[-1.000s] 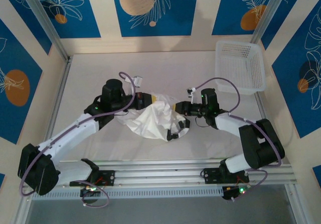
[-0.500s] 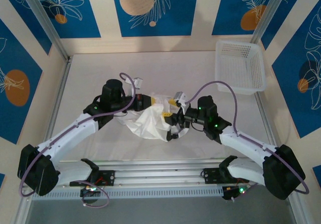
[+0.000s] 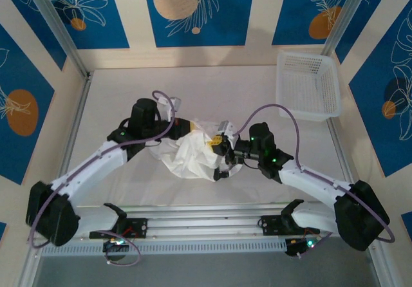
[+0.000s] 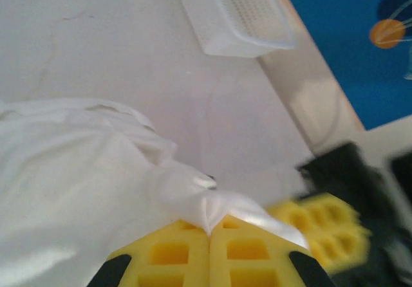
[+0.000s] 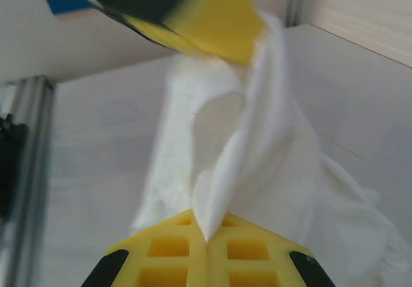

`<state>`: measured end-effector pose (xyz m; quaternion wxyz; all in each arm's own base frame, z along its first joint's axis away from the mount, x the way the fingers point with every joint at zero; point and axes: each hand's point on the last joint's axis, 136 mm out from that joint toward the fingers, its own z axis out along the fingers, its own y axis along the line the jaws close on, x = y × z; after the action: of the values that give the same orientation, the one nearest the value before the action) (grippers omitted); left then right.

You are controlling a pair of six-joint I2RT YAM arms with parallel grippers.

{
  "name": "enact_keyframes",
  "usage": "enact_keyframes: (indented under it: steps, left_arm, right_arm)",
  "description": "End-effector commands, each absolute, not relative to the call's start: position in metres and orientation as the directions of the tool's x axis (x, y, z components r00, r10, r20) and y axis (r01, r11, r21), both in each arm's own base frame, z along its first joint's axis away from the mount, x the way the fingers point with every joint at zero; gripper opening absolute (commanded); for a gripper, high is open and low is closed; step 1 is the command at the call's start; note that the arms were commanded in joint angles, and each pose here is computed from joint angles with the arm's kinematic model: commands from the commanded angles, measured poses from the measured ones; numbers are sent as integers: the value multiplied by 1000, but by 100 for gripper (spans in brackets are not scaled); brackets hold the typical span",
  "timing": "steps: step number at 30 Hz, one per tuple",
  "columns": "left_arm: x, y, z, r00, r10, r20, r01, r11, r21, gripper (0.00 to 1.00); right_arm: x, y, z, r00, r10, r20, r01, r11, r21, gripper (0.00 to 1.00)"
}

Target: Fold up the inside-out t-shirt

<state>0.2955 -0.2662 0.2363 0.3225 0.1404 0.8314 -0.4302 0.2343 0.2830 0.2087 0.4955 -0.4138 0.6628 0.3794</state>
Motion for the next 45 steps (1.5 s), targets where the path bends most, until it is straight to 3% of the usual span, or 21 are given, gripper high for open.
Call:
enact_keyframes:
  steps: [1, 6, 9, 17, 24, 29, 30, 32, 34, 40, 41, 43, 45]
  left_arm:
    - [322, -269, 227, -702, -7, -713, 564, 607, -561, 11]
    - [318, -267, 227, -689, -15, -725, 577, 593, -561, 52]
    - [300, -251, 232, -667, -27, -744, 575, 616, -538, 64]
    - [259, -193, 198, -656, 0, -754, 441, 811, -384, 73]
    - [273, -223, 166, -766, 17, -643, 422, 767, -483, 73]
    - [292, -265, 163, -811, -31, -584, 440, 625, -645, 75]
    - [296, -271, 162, -820, -44, -570, 434, 601, -671, 69]
    - [301, -279, 164, -832, -70, -550, 425, 558, -713, 42]
    - [303, -282, 173, -836, -98, -540, 421, 517, -745, 0]
    - [292, -256, 224, -764, -120, -634, 468, 575, -672, 0]
    - [289, -251, 231, -749, -118, -652, 475, 590, -653, 0]
    - [282, -242, 242, -725, -109, -680, 491, 611, -621, 0]
    - [276, -241, 244, -723, -91, -684, 504, 608, -614, 0]
  right_arm:
    - [214, 292, 267, -205, -3, -979, -955, 219, 200, 0]
    - [220, 289, 265, -234, 35, -972, -942, 240, 235, 0]
    - [224, 287, 259, -248, 28, -968, -936, 251, 247, 0]
    - [235, 285, 250, -257, 18, -966, -927, 279, 251, 0]
    - [238, 291, 250, -267, -12, -964, -928, 272, 254, 0]
    - [234, 294, 252, -259, -15, -966, -932, 266, 246, 0]
    - [237, 293, 251, -264, -11, -964, -924, 288, 250, 0]
    - [248, 287, 246, -278, 3, -961, -894, 365, 260, 0]
    - [262, 276, 235, -300, 18, -954, -846, 457, 275, 0]
    - [285, 228, 152, -439, 31, -898, -665, 661, 348, 4]
    - [284, 221, 135, -464, 14, -885, -636, 691, 345, 8]
    - [280, 210, 108, -525, -22, -851, -587, 733, 343, 29]
    - [272, 211, 109, -523, -38, -851, -607, 718, 341, 39]
